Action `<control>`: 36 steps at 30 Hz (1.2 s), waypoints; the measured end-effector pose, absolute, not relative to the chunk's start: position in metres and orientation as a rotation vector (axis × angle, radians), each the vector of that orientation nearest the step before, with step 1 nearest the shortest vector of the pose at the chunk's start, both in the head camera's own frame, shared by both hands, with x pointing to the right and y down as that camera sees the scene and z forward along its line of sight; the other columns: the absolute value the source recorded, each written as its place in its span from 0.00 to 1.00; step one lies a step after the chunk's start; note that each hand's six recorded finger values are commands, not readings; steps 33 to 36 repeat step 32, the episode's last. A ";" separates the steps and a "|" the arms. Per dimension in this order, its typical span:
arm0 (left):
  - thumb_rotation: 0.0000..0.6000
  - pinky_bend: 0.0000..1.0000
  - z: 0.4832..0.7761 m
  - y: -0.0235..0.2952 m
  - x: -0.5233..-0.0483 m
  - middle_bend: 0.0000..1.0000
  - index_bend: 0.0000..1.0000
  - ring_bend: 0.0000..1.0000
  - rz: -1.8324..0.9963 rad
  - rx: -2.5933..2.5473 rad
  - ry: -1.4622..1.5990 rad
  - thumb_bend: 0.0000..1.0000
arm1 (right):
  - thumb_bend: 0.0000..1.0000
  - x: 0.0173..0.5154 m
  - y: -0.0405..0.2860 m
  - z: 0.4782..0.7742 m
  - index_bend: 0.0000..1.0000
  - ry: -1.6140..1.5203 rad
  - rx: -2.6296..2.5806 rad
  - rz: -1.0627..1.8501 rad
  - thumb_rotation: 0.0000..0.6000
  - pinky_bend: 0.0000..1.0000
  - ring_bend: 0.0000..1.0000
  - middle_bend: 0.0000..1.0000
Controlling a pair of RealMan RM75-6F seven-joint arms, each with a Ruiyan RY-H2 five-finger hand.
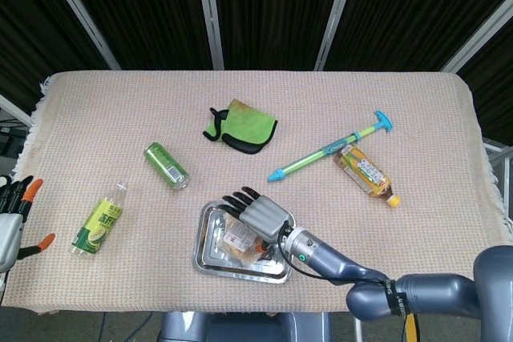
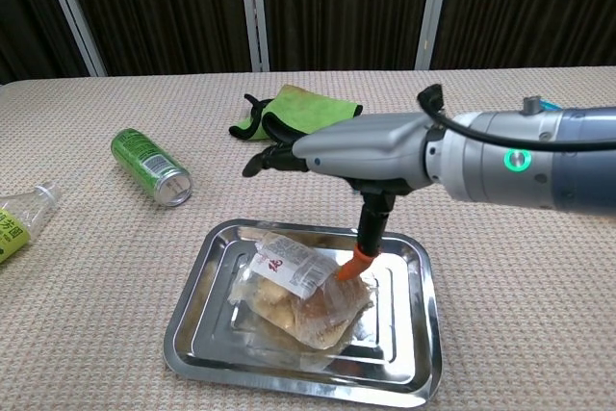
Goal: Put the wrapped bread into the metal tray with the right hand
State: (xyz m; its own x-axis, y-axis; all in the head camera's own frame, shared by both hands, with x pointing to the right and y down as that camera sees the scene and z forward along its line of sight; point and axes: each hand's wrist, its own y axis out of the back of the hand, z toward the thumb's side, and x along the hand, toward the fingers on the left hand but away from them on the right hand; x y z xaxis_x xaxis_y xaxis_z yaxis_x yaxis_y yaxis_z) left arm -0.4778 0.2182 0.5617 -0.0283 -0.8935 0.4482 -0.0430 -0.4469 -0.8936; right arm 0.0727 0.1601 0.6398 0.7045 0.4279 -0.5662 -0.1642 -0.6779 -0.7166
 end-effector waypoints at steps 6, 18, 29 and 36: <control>0.99 0.00 0.561 0.216 -0.476 0.00 0.05 0.00 -1.543 -1.554 1.012 0.18 | 0.00 0.110 0.136 0.617 0.15 -0.312 -2.021 1.010 1.00 0.17 0.03 0.09; 0.99 0.00 0.554 0.212 -0.469 0.00 0.06 0.00 -1.503 -1.529 1.031 0.18 | 0.06 0.246 0.120 0.597 0.26 -0.708 -1.783 1.204 1.00 0.22 0.14 0.23; 0.99 0.00 0.547 0.220 -0.466 0.00 0.06 0.00 -1.513 -1.529 1.046 0.18 | 0.06 0.382 0.178 0.580 0.02 -0.954 -1.495 1.460 1.00 0.00 0.00 0.00; 0.99 0.00 0.544 0.222 -0.464 0.00 0.06 0.00 -1.502 -1.531 1.047 0.18 | 0.06 0.394 0.191 0.575 0.01 -0.983 -1.463 1.475 1.00 0.00 0.00 0.00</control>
